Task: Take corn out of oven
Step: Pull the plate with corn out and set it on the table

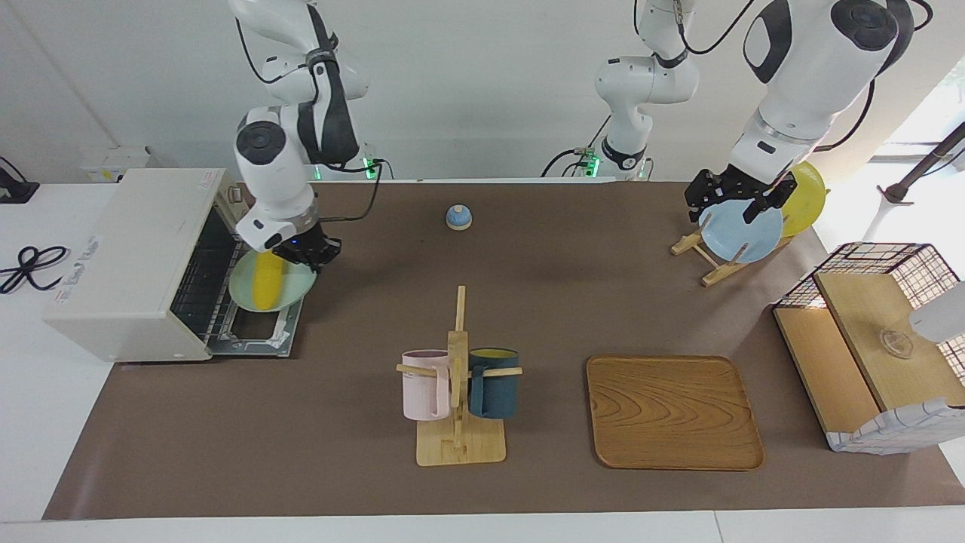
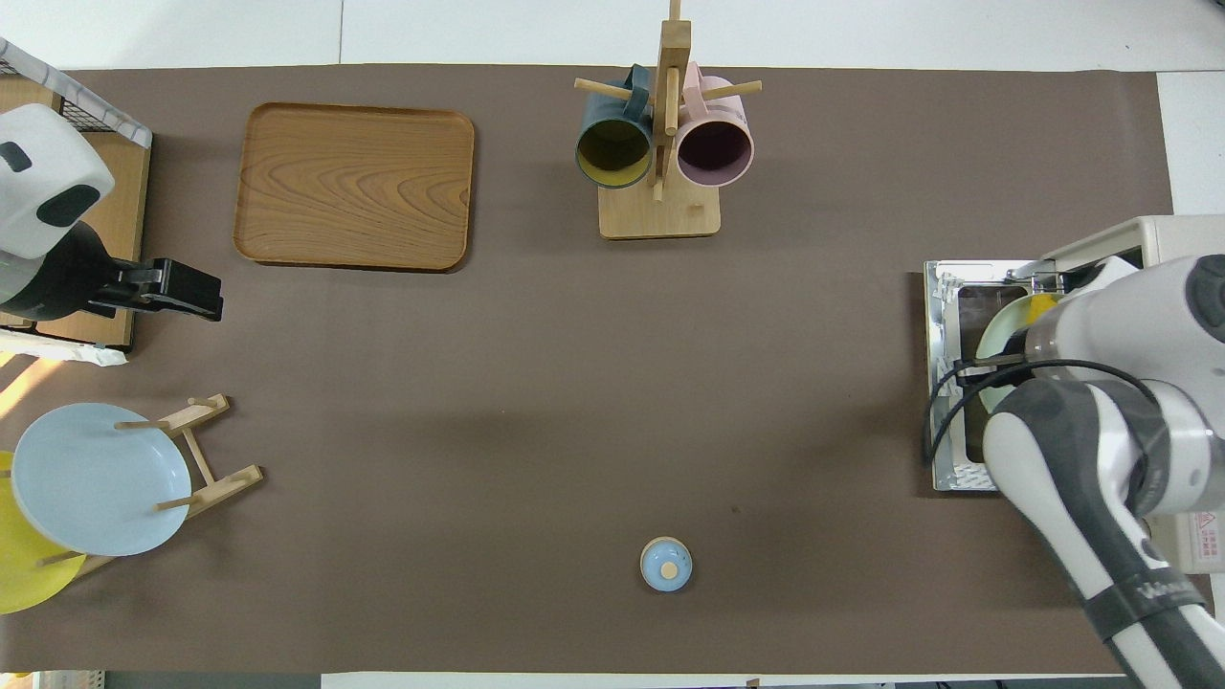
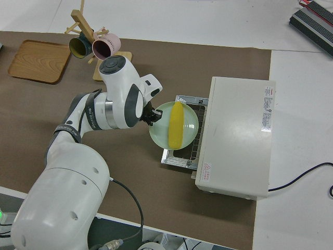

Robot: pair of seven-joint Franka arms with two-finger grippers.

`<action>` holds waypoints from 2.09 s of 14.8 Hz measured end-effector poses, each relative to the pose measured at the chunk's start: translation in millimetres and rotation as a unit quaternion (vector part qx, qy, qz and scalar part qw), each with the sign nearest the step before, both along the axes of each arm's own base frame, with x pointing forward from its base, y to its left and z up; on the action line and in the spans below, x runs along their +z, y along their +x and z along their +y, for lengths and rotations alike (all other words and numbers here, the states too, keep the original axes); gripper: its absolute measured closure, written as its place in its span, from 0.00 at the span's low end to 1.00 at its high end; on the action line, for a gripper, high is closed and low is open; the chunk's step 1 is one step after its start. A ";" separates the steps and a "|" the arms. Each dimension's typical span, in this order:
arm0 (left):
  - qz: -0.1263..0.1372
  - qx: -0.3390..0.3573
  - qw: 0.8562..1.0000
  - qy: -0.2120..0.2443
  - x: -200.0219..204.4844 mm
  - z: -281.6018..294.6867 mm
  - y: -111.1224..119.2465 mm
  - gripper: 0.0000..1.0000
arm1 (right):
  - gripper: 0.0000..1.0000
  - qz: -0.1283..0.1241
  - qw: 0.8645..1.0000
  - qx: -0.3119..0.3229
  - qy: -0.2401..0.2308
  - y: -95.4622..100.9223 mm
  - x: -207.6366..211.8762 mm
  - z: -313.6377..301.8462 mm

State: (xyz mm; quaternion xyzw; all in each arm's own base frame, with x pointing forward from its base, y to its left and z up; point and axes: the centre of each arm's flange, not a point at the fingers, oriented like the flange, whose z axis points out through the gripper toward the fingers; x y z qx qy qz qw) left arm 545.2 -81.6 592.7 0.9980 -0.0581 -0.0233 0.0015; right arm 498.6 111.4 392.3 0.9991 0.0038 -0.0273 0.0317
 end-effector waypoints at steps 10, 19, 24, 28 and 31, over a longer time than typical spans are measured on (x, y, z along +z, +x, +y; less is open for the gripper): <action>0.000 0.000 1.000 0.000 0.0 0.0 0.0 0.00 | 0.97 -0.008 0.999 -0.049 0.000 -17.6 -13.8 197.4; 0.000 0.000 1.000 0.000 0.0 0.0 0.0 0.00 | 0.97 -0.039 0.996 -0.076 0.029 -7.6 -69.4 337.8; 0.000 0.000 1.000 0.000 0.0 0.0 0.0 0.00 | 0.92 -0.072 0.991 -0.085 0.071 3.0 -63.5 343.6; 0.000 0.000 1.000 0.000 0.0 0.0 0.0 0.00 | 0.70 -0.086 0.989 -0.093 0.082 16.1 -47.3 342.2; 0.000 0.000 1.000 0.000 0.0 0.0 0.0 0.00 | 0.53 -0.077 0.991 -0.089 0.064 29.3 -32.8 325.5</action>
